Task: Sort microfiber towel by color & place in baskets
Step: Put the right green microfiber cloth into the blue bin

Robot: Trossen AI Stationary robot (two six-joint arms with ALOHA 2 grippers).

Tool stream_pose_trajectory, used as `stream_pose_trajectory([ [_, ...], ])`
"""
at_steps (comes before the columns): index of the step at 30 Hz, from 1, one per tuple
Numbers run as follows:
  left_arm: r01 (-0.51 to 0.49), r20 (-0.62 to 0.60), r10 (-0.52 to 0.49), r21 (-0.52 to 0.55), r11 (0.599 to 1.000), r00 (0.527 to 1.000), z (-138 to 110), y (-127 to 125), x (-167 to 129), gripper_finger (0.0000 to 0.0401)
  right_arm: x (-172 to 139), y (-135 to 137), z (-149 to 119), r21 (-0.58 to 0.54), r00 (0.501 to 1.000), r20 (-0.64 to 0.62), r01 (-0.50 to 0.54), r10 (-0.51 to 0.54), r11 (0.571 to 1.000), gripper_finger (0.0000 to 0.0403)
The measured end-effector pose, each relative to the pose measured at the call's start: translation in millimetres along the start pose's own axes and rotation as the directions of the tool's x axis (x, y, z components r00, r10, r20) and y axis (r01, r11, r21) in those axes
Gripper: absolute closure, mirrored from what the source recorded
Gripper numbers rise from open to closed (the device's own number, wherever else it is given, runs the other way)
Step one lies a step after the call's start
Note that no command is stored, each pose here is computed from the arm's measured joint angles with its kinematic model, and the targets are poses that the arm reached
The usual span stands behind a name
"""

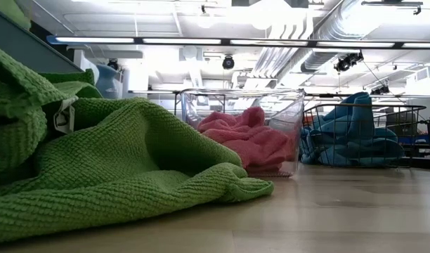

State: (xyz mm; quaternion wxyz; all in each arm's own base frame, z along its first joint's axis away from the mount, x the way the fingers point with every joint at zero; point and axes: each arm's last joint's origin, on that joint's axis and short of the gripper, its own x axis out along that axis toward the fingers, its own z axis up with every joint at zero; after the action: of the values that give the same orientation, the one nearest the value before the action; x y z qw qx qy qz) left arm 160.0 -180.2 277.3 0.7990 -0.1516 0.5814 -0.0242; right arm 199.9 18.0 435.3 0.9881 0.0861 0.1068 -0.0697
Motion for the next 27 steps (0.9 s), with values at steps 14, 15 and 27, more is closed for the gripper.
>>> stream_pose_trajectory([
  [14,-0.260,0.220,0.232,0.111,0.959,0.948,28.2,-8.6,-4.3,0.0401,-0.3,-1.8,-7.5,0.015,0.997,-0.076,0.021,-0.020,1.000,0.0169],
  [15,-0.267,0.247,0.235,0.104,0.958,0.940,30.2,-9.4,-7.5,0.0401,-0.3,-1.8,-7.5,0.008,0.997,-0.076,0.021,-0.020,1.000,0.0169],
  [27,-0.272,0.196,0.255,0.066,0.960,0.947,0.3,-10.5,4.8,0.0401,-0.4,-2.8,-8.6,0.004,0.996,-0.083,0.046,-0.045,0.999,0.0169],
])
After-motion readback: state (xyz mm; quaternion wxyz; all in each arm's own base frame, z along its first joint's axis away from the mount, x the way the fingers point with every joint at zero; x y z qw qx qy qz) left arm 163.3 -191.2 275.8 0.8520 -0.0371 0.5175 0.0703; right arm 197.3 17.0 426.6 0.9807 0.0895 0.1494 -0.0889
